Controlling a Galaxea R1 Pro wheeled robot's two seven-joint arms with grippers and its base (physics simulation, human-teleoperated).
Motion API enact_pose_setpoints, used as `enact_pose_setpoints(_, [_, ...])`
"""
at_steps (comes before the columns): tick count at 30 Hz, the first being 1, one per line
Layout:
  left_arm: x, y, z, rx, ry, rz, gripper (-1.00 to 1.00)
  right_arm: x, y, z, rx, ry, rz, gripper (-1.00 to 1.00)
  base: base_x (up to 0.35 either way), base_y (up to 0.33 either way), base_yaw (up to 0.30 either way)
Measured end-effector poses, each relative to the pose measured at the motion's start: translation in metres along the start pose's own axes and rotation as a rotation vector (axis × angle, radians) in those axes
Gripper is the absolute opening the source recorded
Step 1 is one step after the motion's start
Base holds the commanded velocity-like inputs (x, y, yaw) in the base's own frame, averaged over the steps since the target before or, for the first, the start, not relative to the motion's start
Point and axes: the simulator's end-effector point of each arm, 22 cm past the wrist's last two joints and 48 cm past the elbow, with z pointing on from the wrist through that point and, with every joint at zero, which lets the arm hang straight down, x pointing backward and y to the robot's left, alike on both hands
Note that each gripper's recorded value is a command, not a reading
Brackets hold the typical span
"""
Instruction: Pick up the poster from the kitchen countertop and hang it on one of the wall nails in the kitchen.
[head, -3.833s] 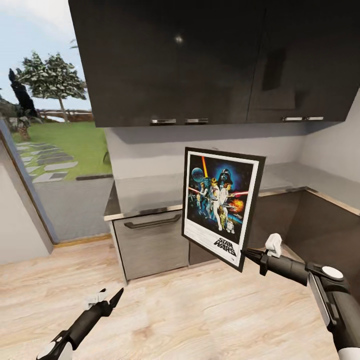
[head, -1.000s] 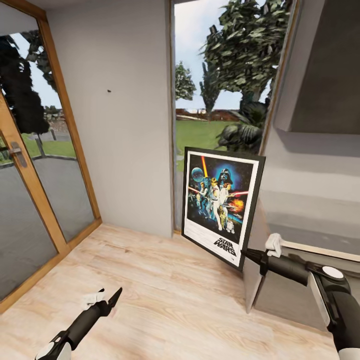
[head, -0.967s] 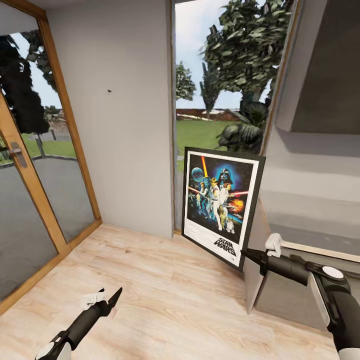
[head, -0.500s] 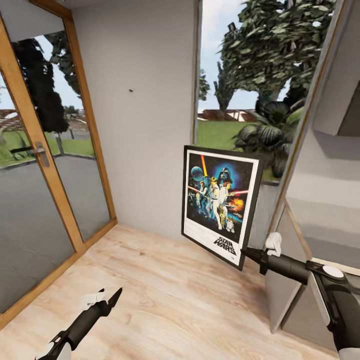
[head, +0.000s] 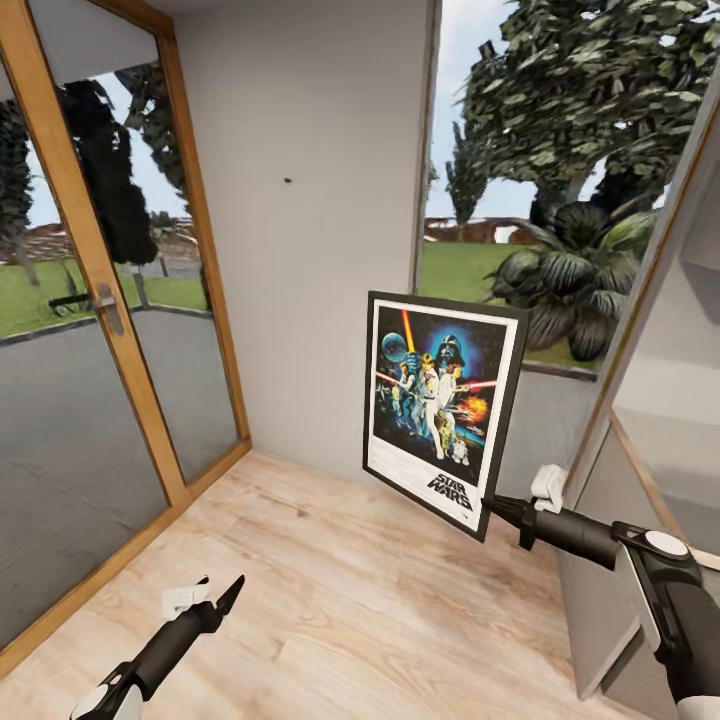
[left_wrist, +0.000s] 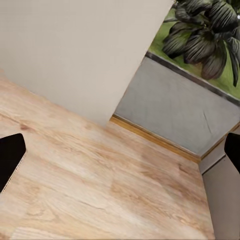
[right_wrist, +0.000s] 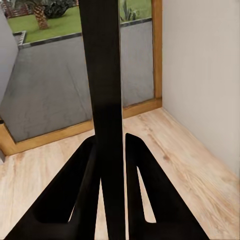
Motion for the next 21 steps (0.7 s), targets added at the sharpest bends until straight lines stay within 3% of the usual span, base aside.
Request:
enact_pose_setpoints(7, [-0.0001,0.0004,0.0001,-0.001,-0.001,0.0,1.0,0.0005,-0.0001,0.0002,0.0,0.001,0.002,-1.0,0.15,0.133,0.013])
enact_pose_setpoints(12, [-0.0002,0.0006,0.0,-0.001,-0.001,0.0,1.0,0.0005,0.0009,0.0011,-0.002,-0.001,0.003,-1.0,0.071,0.055,0.168])
enact_pose_setpoints(21, [-0.0002,0.0011,-0.0004,-0.001,0.0,0.0,1.0,-0.0004,0.0062,0.0064,-0.01,-0.014,0.011,-1.0,0.231,0.166,0.051])
